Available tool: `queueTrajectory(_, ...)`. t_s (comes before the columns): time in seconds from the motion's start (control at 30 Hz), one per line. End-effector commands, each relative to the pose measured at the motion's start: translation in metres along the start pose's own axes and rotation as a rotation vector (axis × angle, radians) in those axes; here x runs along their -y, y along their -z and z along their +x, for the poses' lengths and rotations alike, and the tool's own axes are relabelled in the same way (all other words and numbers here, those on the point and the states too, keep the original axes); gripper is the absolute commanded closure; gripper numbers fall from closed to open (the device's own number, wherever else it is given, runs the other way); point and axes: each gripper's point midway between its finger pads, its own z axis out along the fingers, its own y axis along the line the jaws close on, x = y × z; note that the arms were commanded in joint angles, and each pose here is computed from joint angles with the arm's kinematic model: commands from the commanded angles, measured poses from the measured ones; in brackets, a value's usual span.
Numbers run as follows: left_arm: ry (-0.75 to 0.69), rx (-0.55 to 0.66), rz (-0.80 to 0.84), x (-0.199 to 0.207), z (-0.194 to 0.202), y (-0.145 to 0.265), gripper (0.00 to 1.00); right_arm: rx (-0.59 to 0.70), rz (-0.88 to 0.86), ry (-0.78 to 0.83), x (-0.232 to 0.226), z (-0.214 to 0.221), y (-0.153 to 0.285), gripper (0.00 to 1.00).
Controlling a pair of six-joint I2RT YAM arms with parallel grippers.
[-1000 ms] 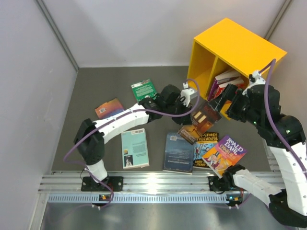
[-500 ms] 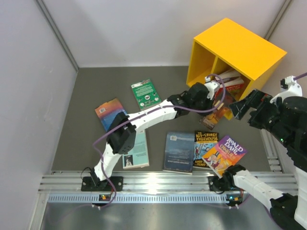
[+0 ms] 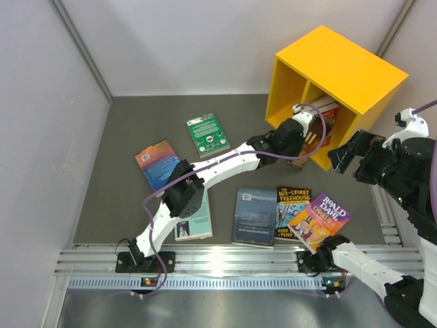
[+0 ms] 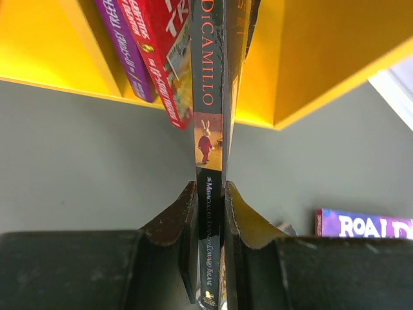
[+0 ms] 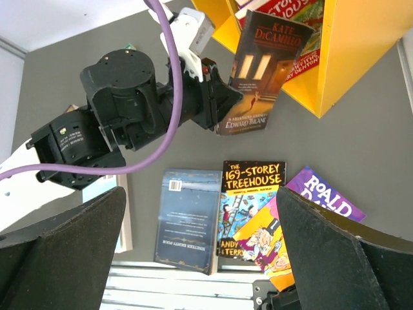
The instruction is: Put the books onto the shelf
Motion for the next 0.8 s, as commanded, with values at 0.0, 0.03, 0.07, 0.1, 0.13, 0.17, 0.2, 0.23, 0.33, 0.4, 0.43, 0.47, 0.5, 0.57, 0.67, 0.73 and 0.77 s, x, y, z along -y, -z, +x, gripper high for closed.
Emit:
queueTrajectory(0.0, 0.047, 0.203, -0.023, 0.006, -0.061, 0.007, 1.00, -0.118, 0.096, 0.071, 0.025, 0.029, 0.005, 0.00)
queueTrajectory(0.03, 0.050, 0.226, -0.016, 0.007, -0.065, 0.006, 1.00, -0.121, 0.098, 0.078, 0.026, 0.030, 0.004, 0.00)
queueTrajectory(0.07, 0.066, 0.246, -0.019, 0.007, -0.070, 0.006, 1.00, -0.120, 0.099, 0.081, 0.026, 0.030, 0.003, 0.00)
queueTrajectory(0.1, 0.066, 0.244, -0.004, 0.009, -0.063, 0.003, 1.00, -0.121, 0.098, 0.087, 0.026, 0.030, 0.003, 0.00)
queueTrajectory(0.13, 0.081, 0.306, 0.024, 0.015, -0.071, 0.003, 1.00, -0.122, 0.099, 0.091, 0.026, 0.030, 0.002, 0.00)
queueTrajectory(0.17, 0.085, 0.330, 0.040, 0.021, -0.072, 0.003, 1.00, -0.128, 0.099, 0.095, 0.027, 0.032, 0.001, 0.00)
queueTrajectory(0.2, 0.114, 0.424, 0.078, 0.030, -0.090, 0.007, 1.00, -0.132, 0.099, 0.094, 0.027, 0.033, 0.000, 0.00)
queueTrajectory(0.23, 0.125, 0.431, 0.080, 0.030, -0.081, 0.003, 1.00, -0.132, 0.099, 0.095, 0.027, 0.034, 0.000, 0.00)
queueTrajectory(0.33, 0.204, 0.547, 0.105, 0.038, -0.090, -0.001, 1.00, -0.142, 0.094, 0.096, 0.027, 0.038, 0.000, 0.00)
queueTrajectory(0.4, 0.227, 0.598, 0.093, 0.042, -0.083, -0.008, 1.00, -0.147, 0.093, 0.098, 0.028, 0.040, 0.000, 0.00)
queueTrajectory(0.43, 0.247, 0.699, 0.106, 0.044, -0.091, -0.001, 1.00, -0.145, 0.088, 0.098, 0.028, 0.041, 0.002, 0.00)
queueTrajectory(0.47, 0.272, 0.756, 0.046, 0.043, -0.089, 0.002, 1.00, -0.152, 0.091, 0.102, 0.029, 0.043, 0.001, 0.00)
queueTrajectory(0.5, 0.265, 0.792, 0.002, 0.038, -0.079, -0.003, 1.00, -0.154, 0.087, 0.101, 0.029, 0.044, 0.002, 0.00)
queueTrajectory(0.57, 0.311, 0.896, -0.052, 0.038, -0.087, 0.005, 1.00, -0.164, 0.090, 0.104, 0.032, 0.050, 0.002, 0.00)
queueTrajectory(0.67, 0.312, 0.948, -0.082, 0.043, -0.082, -0.005, 1.00, -0.185, 0.086, 0.105, 0.033, 0.058, 0.001, 0.00)
queueTrajectory(0.73, 0.312, 0.957, -0.099, 0.042, -0.072, -0.016, 1.00, -0.190, 0.083, 0.107, 0.035, 0.062, 0.002, 0.00)
queueTrajectory(0.77, 0.327, 0.978, -0.097, 0.040, -0.072, -0.015, 1.00, -0.206, 0.088, 0.110, 0.037, 0.068, 0.000, 0.00)
